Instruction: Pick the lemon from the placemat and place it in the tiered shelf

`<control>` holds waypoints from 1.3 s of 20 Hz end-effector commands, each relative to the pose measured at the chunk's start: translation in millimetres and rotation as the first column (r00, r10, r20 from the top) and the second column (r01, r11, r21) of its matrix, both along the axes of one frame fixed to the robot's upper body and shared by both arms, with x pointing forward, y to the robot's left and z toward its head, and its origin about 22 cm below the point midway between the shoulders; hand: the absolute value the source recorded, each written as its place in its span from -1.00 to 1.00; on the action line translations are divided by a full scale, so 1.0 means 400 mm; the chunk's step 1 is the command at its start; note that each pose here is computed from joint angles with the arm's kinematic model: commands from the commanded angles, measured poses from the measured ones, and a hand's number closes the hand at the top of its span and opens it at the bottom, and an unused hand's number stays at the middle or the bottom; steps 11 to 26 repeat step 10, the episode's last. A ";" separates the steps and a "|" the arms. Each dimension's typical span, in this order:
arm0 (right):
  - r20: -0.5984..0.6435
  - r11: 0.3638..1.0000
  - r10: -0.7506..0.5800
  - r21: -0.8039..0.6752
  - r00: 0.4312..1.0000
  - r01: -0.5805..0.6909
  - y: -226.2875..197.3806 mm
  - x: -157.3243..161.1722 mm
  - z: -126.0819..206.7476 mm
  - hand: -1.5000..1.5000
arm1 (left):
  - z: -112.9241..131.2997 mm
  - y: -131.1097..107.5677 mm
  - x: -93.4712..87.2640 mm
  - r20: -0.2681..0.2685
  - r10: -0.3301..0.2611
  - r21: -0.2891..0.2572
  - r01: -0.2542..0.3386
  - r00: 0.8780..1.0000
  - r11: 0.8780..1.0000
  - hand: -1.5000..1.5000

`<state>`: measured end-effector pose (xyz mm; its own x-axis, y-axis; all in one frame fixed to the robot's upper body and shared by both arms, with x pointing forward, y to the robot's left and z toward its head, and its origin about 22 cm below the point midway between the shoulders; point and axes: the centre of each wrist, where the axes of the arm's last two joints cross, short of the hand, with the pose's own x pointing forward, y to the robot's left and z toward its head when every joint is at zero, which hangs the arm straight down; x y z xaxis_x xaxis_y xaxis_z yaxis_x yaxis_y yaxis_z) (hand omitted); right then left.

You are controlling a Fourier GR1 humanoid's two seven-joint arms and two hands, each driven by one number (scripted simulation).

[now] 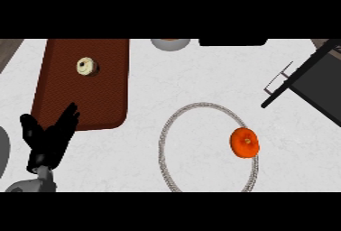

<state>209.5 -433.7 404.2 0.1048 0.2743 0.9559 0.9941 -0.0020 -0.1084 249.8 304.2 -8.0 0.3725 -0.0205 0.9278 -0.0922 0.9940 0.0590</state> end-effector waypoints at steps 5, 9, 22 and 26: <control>0.075 0.999 -0.032 0.034 0.997 0.029 -0.056 -0.244 -0.015 -1.00 | -0.063 -0.010 -0.039 -0.072 0.024 -0.020 -0.026 0.997 0.999 0.00; 0.078 0.999 0.004 0.035 0.997 -0.007 -0.088 -0.355 -0.027 -1.00 | -0.035 0.007 -0.044 -0.086 0.032 -0.019 -0.034 0.996 0.999 0.00; 0.082 0.999 0.005 0.042 0.997 -0.008 -0.080 -0.350 -0.026 -1.00 | -0.050 -0.023 -0.028 -0.075 0.007 -0.022 -0.009 0.997 1.000 0.00; 0.082 0.999 0.005 0.042 0.997 -0.008 -0.080 -0.350 -0.026 -1.00 | -0.050 -0.023 -0.028 -0.075 0.007 -0.022 -0.009 0.997 1.000 0.00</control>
